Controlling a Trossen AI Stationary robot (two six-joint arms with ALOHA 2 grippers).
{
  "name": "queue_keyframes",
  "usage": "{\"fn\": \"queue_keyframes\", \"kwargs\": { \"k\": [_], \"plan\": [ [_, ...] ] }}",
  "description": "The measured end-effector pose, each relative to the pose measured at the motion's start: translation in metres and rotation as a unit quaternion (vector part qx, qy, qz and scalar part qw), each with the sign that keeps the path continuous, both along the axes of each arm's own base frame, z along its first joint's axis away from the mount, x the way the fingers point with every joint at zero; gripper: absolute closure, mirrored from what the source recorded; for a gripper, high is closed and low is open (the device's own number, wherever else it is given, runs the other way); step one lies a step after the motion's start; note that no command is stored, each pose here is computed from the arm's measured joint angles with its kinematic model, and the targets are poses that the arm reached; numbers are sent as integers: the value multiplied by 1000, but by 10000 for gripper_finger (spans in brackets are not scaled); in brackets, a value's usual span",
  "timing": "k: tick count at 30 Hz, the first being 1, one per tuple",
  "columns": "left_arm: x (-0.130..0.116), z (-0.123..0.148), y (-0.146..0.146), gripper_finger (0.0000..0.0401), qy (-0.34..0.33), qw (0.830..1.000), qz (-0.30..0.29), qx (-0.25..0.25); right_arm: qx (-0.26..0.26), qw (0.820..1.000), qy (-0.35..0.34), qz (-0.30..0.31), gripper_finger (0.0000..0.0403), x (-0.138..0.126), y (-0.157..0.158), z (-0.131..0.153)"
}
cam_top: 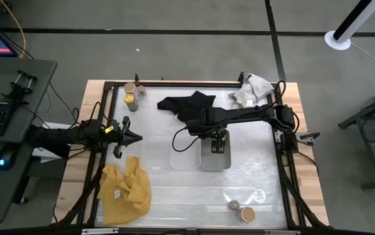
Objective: Sort spices by type
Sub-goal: Put the bottom yellow seasoning can into the gray bin, then put the yellow seasoning can into the gray bin
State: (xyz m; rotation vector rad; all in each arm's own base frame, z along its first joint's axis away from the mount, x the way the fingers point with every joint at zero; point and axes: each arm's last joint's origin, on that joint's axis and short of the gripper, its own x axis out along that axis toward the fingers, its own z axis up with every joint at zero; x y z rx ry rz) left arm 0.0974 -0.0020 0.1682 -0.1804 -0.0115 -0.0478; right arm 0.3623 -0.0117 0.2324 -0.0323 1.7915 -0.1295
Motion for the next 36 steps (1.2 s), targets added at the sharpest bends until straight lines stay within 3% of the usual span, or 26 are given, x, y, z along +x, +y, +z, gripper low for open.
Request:
{"fn": "queue_keyframes", "kwargs": {
  "k": [8, 18, 22, 28, 33, 36],
  "plan": [
    [0, 0, 0, 400, 0, 1000, 0, 0, 4, 1000, 20, 0, 140, -10, 1, 10],
    [0, 0, 0, 400, 0, 1000, 0, 0, -9, 992, -105, -67, 139, -35, 6, 68],
    [0, 0, 0, 400, 0, 1000, 0, 0, 6, 975, -196, -109, 139, -45, 18, 96],
    [0, 0, 0, 400, 0, 1000, 0, 0, 23, 925, -342, -165, 139, -60, 33, 136],
    [0, 1, 0, 400, -6, 1000, 6, 0, 22, 894, -396, -207, 139, -75, 39, 155],
    [-1, 12, 2, 400, -60, 995, 26, -70, 19, 885, -409, -221, 139, -81, 43, 161]
  ]
}}
